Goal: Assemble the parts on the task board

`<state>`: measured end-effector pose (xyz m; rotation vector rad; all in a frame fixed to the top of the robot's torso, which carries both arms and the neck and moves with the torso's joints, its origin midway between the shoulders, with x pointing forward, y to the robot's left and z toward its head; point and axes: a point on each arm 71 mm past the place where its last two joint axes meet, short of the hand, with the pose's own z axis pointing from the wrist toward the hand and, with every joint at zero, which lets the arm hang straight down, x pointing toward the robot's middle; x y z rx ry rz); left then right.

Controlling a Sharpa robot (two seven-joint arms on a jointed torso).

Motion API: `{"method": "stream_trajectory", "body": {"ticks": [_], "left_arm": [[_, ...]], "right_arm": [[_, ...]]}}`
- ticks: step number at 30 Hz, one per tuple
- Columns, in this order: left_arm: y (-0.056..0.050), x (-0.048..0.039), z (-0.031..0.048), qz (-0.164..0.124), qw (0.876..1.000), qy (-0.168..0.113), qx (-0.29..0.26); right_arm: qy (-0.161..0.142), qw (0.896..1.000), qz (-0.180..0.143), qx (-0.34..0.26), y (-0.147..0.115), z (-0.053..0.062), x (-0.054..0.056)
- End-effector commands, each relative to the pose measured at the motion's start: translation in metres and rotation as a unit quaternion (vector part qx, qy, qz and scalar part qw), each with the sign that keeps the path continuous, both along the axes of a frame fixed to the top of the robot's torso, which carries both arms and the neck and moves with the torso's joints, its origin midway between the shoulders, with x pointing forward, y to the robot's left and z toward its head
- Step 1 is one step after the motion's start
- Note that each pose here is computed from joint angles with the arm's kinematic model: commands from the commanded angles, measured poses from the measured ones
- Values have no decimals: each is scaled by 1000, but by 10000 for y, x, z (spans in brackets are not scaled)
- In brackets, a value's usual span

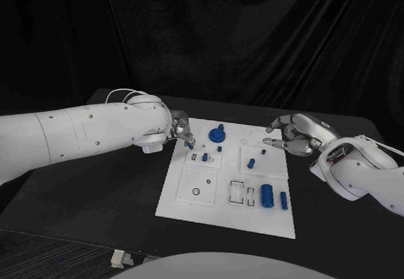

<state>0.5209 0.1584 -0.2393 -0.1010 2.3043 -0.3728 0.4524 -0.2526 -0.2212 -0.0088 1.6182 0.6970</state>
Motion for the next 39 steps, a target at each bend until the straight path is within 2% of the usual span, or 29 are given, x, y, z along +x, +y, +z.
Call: {"method": "stream_trajectory", "body": {"ticks": [1,14,39], "left_arm": [[-62,-16,-33,-13,1000,6,-7],[-107,-40,-151,-17,1000,15,-10],[-72,-50,-264,-13,1000,20,-13]], "right_arm": [[-22,1000,0,12,7,48,-3],[-16,1000,0,11,22,37,5],[-3,1000,-3,5,17,6,23]]}}
